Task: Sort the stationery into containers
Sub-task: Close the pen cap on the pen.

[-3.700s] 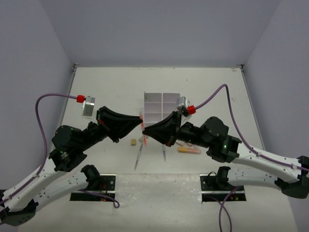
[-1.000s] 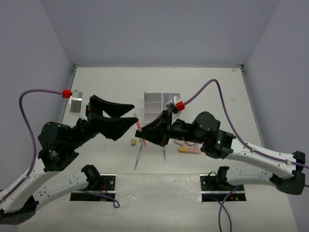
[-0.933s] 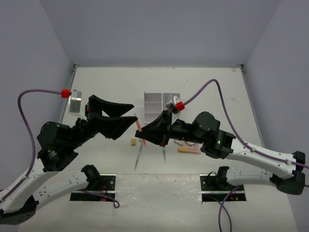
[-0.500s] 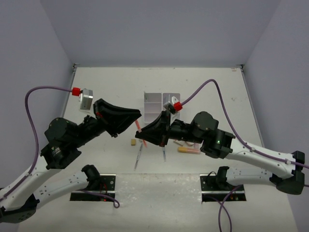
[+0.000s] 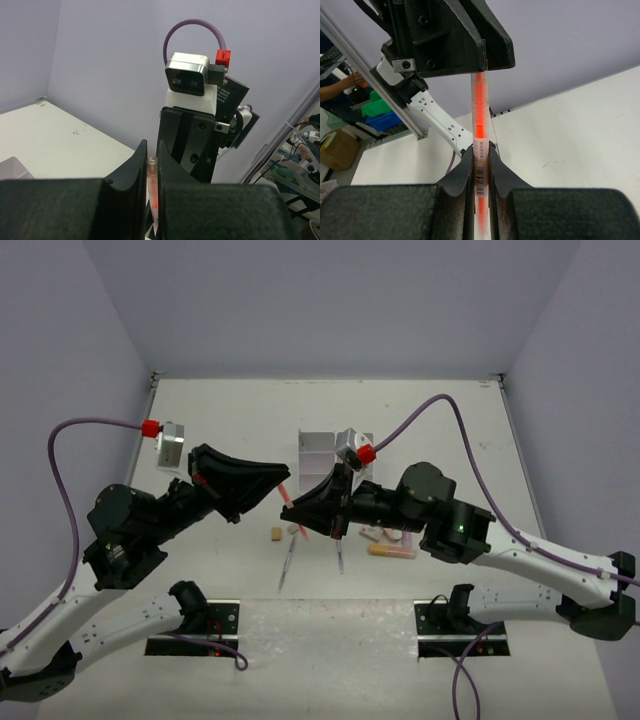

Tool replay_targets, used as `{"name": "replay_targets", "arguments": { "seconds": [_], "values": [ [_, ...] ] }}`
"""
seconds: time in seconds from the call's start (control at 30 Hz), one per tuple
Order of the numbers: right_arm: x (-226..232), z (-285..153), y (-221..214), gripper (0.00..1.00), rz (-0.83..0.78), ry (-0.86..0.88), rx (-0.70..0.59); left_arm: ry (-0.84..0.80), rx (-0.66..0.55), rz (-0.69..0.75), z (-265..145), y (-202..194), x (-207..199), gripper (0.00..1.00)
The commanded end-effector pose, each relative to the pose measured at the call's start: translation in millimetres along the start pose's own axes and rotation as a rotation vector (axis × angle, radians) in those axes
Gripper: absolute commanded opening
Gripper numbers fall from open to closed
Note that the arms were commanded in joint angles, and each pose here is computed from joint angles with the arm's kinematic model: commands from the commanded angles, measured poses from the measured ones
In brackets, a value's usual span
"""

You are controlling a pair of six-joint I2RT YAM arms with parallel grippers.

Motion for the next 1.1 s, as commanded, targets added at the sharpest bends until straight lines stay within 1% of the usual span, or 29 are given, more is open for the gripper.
{"name": "replay_targets", "arguments": {
  "seconds": [0.0, 0.03, 0.1, 0.2, 0.27, 0.3, 0.33, 0.47, 0.53, 0.77, 0.8, 0.87, 0.93, 0.97, 1.0, 1.03, 1.07],
  "values": [
    [8, -3, 58, 0.0, -0.054, -0.017, -0.193, 0.003, 0.083, -0.036, -3, -24, 9, 0.0],
    [9, -1, 63, 0.0, -0.056, -0.014, -0.204, -0.008, 0.067, -0.035, -1, -24, 9, 0.0],
    [9, 1, 67, 0.0, -0.061, -0.01, -0.21, -0.016, 0.075, -0.04, 0, -26, 9, 0.0],
    [11, 3, 82, 0.0, -0.087, 0.013, -0.23, -0.031, 0.114, -0.058, 4, -36, 11, 0.0],
    [15, 1, 102, 0.0, -0.114, 0.027, -0.264, -0.046, 0.123, -0.068, 4, -41, 12, 0.0],
    [14, 2, 101, 0.0, -0.126, 0.03, -0.251, -0.046, 0.127, -0.073, 3, -44, 13, 0.0],
    [17, 0, 114, 0.0, -0.145, 0.03, -0.273, -0.046, 0.126, -0.076, 2, -46, 14, 0.0],
    [22, -2, 136, 0.0, -0.184, 0.035, -0.31, -0.037, 0.14, -0.089, -2, -54, 18, 0.0],
    [25, -1, 149, 0.0, -0.206, 0.043, -0.325, -0.044, 0.162, -0.109, -2, -65, 22, 0.0],
    [27, -2, 172, 0.0, -0.254, 0.043, -0.352, -0.042, 0.197, -0.134, -7, -82, 27, 0.0],
    [26, -1, 169, 0.0, -0.257, 0.046, -0.343, -0.032, 0.196, -0.132, -6, -83, 29, 0.0],
    [21, 9, 151, 0.0, -0.254, 0.068, -0.285, 0.015, 0.18, -0.116, -7, -81, 34, 0.0],
    [15, 15, 128, 0.0, -0.233, 0.081, -0.231, 0.012, 0.129, -0.078, -10, -62, 26, 0.0],
    [4, 23, 98, 0.0, -0.203, 0.075, -0.162, 0.04, 0.115, -0.046, -13, -56, 27, 0.0],
    [1, 25, 84, 0.0, -0.179, 0.077, -0.142, 0.035, 0.082, -0.02, -12, -42, 21, 0.0],
    [-9, 30, 59, 0.0, -0.151, 0.066, -0.092, 0.053, 0.099, 0.008, -14, -41, 22, 0.0],
    [-14, 33, 44, 0.0, -0.125, 0.061, -0.064, 0.038, 0.097, 0.027, -14, -35, 18, 0.0]
  ]
}}
Point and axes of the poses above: each gripper's point midway between its finger pads, its own z axis out along the fingers, its own x axis along the line the jaws close on, y = z × x, the point moved 6 cm from there along -z, back along the fingers, and after that the axes turned 3 degrees about -z, right-handed, at the moved point
